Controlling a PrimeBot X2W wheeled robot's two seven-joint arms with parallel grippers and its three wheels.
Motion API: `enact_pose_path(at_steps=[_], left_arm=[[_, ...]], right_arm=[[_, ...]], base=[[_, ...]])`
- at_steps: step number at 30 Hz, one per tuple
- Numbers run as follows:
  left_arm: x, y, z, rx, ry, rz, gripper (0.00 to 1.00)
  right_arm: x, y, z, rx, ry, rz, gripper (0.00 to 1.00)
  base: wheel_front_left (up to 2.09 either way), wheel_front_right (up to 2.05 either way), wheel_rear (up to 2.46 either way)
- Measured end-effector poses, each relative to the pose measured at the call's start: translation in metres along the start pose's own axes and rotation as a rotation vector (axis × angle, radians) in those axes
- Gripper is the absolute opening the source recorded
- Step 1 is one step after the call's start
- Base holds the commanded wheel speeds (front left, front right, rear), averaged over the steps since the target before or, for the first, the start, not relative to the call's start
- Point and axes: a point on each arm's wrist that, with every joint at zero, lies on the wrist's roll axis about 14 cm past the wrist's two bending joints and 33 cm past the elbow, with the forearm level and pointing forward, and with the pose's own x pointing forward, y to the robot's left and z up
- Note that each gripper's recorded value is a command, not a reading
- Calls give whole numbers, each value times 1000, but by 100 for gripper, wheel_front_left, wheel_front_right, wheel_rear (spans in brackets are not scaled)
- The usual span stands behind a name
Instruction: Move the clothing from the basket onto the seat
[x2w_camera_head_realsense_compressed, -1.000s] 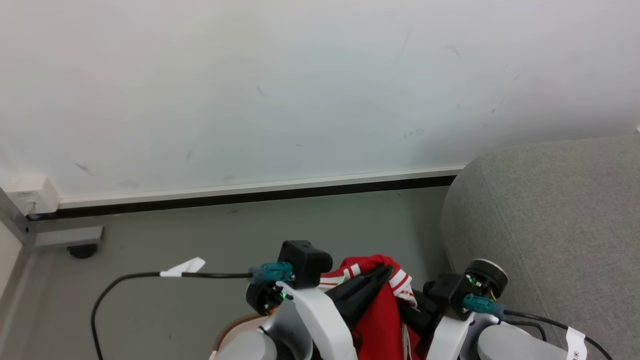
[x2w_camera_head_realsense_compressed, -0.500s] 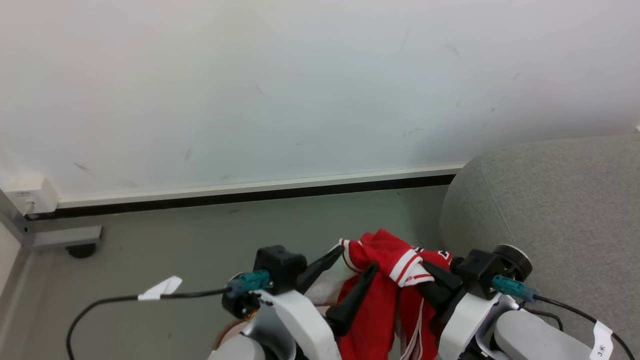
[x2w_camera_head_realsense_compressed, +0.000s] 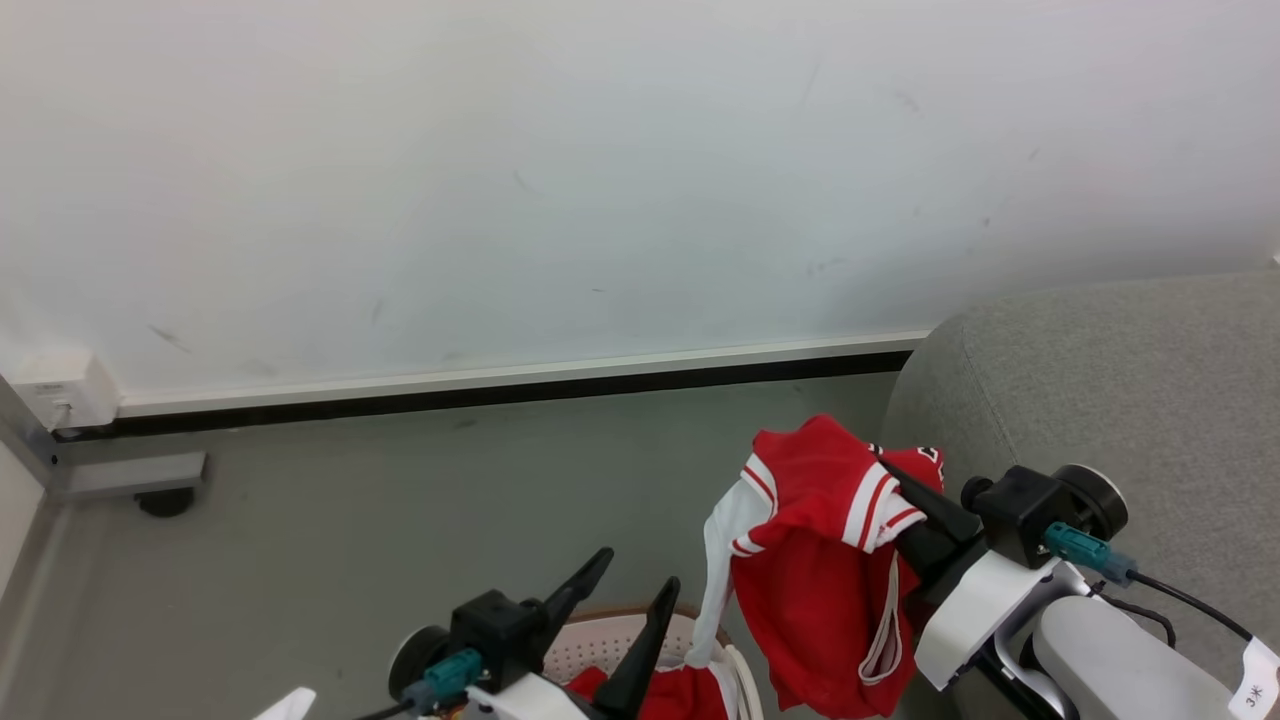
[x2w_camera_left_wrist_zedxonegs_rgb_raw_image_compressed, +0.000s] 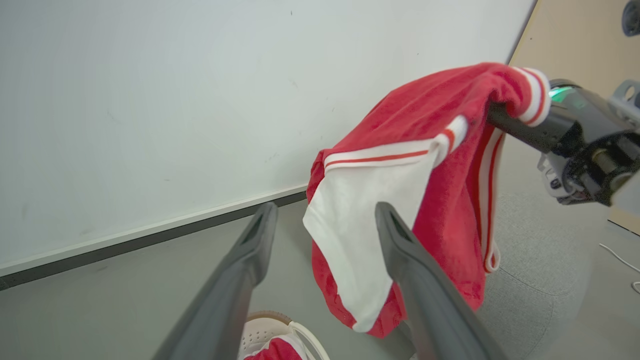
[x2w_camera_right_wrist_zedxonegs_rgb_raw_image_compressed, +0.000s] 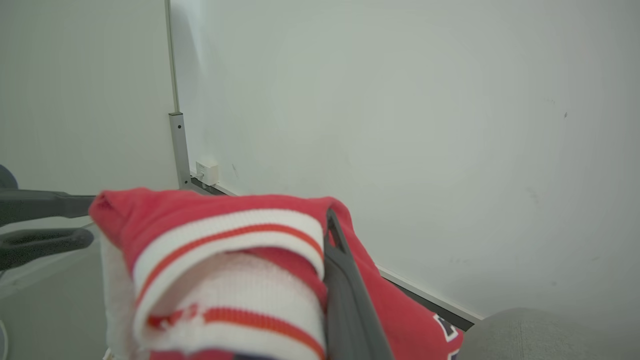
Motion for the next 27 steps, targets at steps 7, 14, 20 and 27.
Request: enact_pose_path(at_steps=[7, 14, 20, 27], left_arm=[[-1, -2, -10, -17, 2, 1, 100], [8, -8, -10, -21, 0, -30, 100], [19, -25, -18, -31, 19, -94, 100], [38, -64, -27, -55, 40, -225, 100]], right_arm=[[-3, -4, 2, -1, -11, -17, 0], [-10, -15, 5, 4, -22, -59, 0], [-29, -33, 0, 4, -8, -128, 0], [-67, -63, -7, -1, 19, -249, 0]], base=[[0, 0, 0], [0, 0, 0], [0, 0, 0], [0, 0, 0]])
